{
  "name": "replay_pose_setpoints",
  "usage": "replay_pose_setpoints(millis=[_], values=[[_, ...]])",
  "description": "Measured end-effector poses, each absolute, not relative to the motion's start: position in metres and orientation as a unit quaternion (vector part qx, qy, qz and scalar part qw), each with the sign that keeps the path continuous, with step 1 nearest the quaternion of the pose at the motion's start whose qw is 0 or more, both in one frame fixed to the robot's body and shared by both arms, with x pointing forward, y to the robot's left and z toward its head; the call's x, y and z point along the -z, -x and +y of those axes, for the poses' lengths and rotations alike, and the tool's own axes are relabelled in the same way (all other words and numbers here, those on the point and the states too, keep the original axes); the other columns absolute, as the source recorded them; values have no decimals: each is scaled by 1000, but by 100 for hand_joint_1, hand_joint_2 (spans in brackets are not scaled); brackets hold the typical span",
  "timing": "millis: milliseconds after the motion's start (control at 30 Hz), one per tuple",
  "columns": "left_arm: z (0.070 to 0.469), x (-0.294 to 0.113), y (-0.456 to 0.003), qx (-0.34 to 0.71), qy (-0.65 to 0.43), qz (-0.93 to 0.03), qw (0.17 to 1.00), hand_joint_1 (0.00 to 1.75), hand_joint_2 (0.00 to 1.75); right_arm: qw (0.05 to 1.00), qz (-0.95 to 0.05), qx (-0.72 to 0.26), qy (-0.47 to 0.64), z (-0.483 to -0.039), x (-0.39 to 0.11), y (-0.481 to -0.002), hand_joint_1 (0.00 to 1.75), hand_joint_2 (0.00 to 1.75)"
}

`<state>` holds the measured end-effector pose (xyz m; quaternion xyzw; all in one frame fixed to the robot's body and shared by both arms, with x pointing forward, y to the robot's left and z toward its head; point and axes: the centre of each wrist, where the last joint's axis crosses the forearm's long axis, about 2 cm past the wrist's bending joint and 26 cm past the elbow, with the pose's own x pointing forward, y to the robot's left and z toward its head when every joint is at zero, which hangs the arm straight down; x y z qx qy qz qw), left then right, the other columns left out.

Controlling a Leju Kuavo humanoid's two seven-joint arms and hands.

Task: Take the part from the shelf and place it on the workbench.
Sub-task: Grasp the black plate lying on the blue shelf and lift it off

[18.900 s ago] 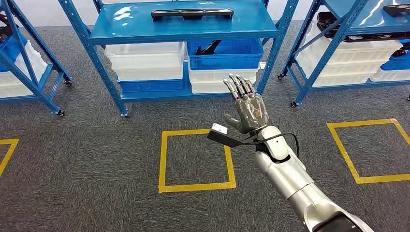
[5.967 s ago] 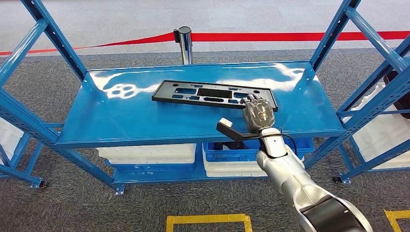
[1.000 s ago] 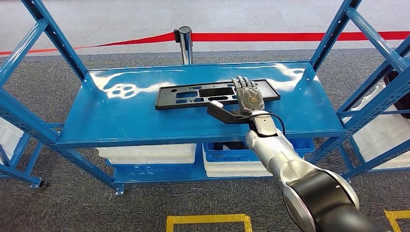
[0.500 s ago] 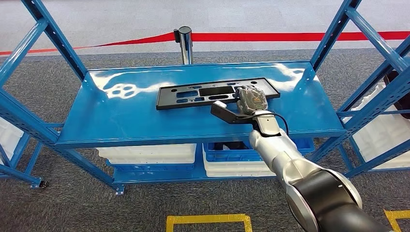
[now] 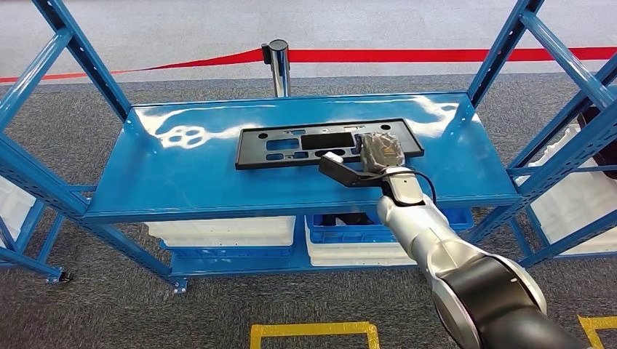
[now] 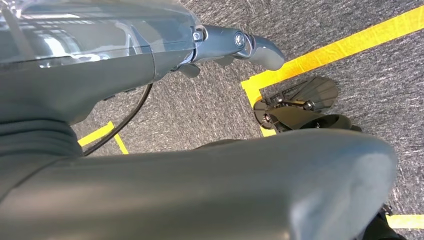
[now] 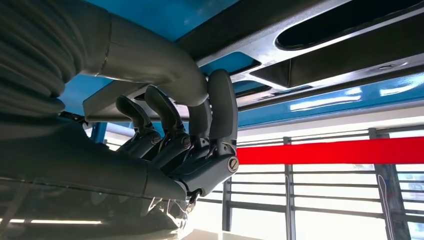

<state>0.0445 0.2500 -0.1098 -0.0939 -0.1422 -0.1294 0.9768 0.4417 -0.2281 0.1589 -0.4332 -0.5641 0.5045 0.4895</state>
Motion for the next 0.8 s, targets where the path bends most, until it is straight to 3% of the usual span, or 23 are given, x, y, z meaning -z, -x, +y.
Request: replay_pose_setpoints(millis=[100, 800], values=[[250, 110, -44, 126, 94, -142, 977, 0, 0, 487, -568, -503, 433, -229, -158, -442, 174, 175], [250, 110, -43, 76, 87, -155, 981, 0, 0, 450, -692, -419, 378, -209, -143, -416, 175, 175]])
